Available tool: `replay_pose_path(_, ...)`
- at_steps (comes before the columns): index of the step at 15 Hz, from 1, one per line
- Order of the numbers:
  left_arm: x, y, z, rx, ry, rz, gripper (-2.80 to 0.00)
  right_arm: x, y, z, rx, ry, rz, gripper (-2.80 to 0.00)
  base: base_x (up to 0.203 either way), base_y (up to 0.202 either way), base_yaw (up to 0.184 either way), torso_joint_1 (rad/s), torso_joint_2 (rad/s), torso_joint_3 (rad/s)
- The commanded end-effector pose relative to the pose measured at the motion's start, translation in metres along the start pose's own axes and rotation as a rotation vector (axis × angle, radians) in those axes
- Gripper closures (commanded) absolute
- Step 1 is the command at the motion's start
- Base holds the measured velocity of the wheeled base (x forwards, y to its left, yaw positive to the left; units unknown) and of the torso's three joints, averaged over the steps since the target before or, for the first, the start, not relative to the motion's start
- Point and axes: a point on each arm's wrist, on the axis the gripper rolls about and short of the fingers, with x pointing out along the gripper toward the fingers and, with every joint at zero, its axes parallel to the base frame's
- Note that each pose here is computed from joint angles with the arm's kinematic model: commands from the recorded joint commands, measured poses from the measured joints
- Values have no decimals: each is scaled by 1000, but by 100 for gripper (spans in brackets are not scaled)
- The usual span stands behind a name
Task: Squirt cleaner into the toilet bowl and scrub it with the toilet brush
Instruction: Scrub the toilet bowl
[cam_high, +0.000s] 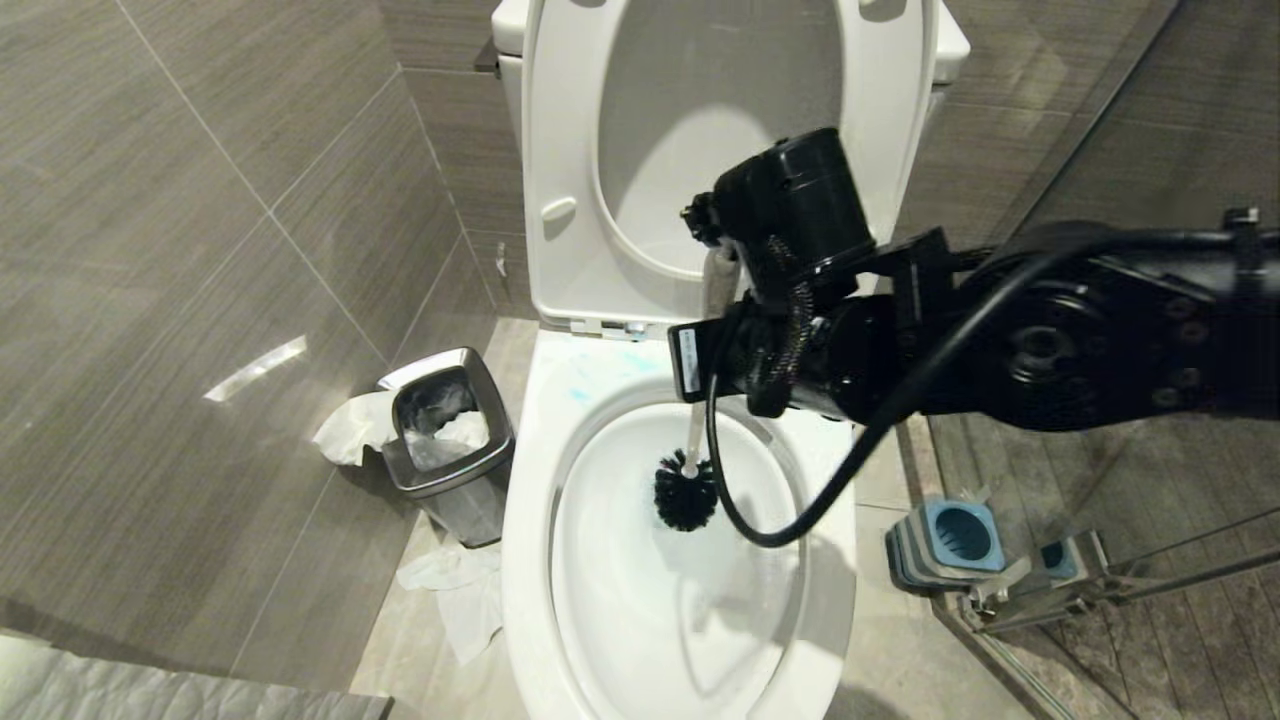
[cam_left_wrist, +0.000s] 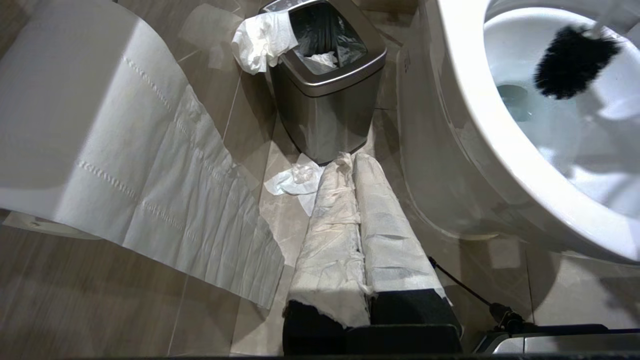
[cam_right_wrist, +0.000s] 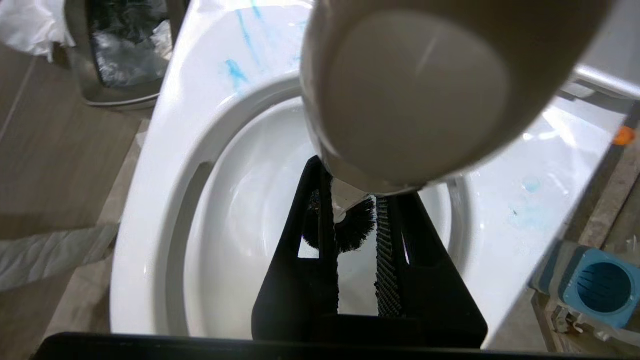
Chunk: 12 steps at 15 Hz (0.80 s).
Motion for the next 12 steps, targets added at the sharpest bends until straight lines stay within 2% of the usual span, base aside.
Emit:
replay_pose_path(1,0,0,0,-1,1,1,0,51,12,-21,-14,55,-39,0,0,0,0,0,0,0)
replay_pose_path(8,0,0,0,-1,-1,1,0,119,19,-53,20,109,-107,0,0,0,0,0,0,0)
replay_pose_path(10,0,0,0,-1,-1,1,0,113,17,-46,32,89,-114,0,0,0,0,0,0,0)
replay_pose_path(12,0,0,0,-1,-1,0,0,91,15,-27,52,51,-98,0,0,0,0,0,0,0)
